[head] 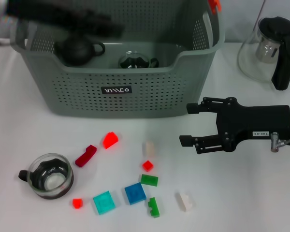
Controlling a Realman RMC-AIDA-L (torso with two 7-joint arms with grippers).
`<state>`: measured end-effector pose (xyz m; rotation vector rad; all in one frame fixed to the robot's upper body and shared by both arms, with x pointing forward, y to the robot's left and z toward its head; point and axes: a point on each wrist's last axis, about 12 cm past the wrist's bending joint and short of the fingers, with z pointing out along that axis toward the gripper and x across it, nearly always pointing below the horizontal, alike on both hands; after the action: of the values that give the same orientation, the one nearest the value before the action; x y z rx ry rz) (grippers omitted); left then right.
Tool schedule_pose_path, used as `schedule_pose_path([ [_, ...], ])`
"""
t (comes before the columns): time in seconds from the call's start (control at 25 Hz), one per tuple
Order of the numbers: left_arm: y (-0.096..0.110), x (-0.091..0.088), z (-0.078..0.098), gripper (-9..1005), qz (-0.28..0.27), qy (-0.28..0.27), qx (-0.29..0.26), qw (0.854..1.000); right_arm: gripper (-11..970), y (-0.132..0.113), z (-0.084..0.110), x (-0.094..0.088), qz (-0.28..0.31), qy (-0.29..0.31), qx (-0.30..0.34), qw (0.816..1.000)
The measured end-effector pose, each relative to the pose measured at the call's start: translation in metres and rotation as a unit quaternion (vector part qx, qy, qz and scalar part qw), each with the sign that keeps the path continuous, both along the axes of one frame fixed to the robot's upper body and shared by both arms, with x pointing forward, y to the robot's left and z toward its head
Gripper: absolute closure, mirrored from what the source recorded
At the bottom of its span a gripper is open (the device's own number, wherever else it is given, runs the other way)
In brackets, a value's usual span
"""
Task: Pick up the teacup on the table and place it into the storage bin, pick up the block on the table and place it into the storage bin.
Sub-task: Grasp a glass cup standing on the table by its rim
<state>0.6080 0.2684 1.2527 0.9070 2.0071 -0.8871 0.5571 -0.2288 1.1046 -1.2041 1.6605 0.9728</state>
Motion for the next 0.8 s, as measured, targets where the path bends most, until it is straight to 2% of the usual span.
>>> schedule_pose_path([
  [0.08, 0.015, -0.017, -0.005, 477, -0.035, -0.007, -0.003, 0.999, 49, 0.0, 0.0, 0.0, -0.002, -0.001, -0.001, 1.0],
  [0.2, 0.026, -0.033, -0.011, 478, -0.074, 0.004, -0.001, 0.997, 49, -0.001, 0.001, 0.001, -0.003, -0.002, -0.001, 1.0],
  [0.4, 0.032, -0.053, -0.025, 479, -0.125, 0.054, 0.022, 0.99, 48, -0.001, 0.001, 0.002, -0.003, -0.003, -0.001, 1.0],
  [0.6, 0.037, -0.056, -0.044, 481, -0.112, 0.11, 0.095, 0.983, 49, -0.001, 0.001, 0.002, -0.003, -0.003, -0.001, 1.0],
  [0.8, 0.044, -0.057, -0.052, 480, -0.086, 0.145, 0.153, 0.974, 48, -0.001, 0.0, 0.001, -0.004, -0.001, -0.001, 1.0],
])
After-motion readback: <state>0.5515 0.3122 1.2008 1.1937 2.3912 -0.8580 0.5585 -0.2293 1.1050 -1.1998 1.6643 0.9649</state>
